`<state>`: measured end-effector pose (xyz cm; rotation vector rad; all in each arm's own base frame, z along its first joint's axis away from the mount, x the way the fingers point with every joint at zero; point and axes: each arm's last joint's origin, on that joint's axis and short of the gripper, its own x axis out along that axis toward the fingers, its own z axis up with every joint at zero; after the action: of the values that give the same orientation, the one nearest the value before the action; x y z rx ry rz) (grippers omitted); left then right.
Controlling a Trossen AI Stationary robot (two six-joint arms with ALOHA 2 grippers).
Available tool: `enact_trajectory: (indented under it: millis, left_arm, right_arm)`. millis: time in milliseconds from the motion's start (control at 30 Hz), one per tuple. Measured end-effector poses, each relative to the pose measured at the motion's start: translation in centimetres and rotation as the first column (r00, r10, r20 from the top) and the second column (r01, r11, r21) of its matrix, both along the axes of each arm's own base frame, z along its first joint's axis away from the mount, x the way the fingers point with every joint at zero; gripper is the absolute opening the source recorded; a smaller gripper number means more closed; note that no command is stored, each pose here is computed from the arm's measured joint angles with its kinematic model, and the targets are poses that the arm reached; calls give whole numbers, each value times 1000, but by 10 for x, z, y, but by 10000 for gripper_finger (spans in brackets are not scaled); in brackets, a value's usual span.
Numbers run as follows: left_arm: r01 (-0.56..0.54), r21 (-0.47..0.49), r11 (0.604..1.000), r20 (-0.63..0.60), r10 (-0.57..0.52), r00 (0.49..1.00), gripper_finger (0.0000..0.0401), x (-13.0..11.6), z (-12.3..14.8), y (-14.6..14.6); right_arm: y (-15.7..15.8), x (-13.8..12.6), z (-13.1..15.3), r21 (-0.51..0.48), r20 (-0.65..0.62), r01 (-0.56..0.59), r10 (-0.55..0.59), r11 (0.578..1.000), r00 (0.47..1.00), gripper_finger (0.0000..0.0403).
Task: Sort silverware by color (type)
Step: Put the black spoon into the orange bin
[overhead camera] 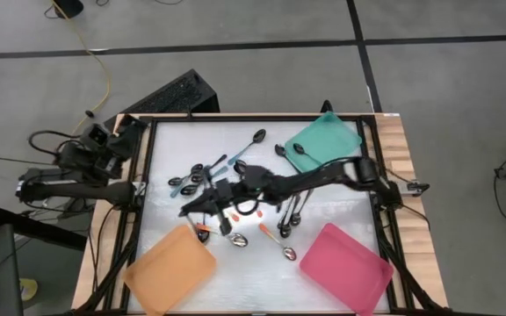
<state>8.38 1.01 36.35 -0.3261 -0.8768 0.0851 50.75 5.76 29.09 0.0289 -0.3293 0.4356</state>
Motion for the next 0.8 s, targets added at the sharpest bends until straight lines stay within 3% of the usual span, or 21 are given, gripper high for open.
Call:
enact_trajectory:
  millis: [233,400,567,700,800]
  left_arm:
    - [-30,19,999,40,29,999,39,-12,3,-1]
    - [-29,21,999,45,29,999,39,-14,3,-1]
    - [-22,25,999,29,21,999,39,-13,2,-1]
    - [-27,27,999,4,27,1000,39,-11,0,-1]
    - [-28,28,999,-19,29,999,39,-9,-1,-1]
  right_arm:
    - [14,52,-19,53,-37,-147,149,988,988,6]
    - [24,78,-37,34,-114,-201,203,979,972,6]
    - [29,81,-71,28,-166,-208,209,978,964,6]
    - [27,83,-79,33,-220,-200,203,979,954,6]
    - [30,83,-86,-28,-265,-194,180,981,947,6]
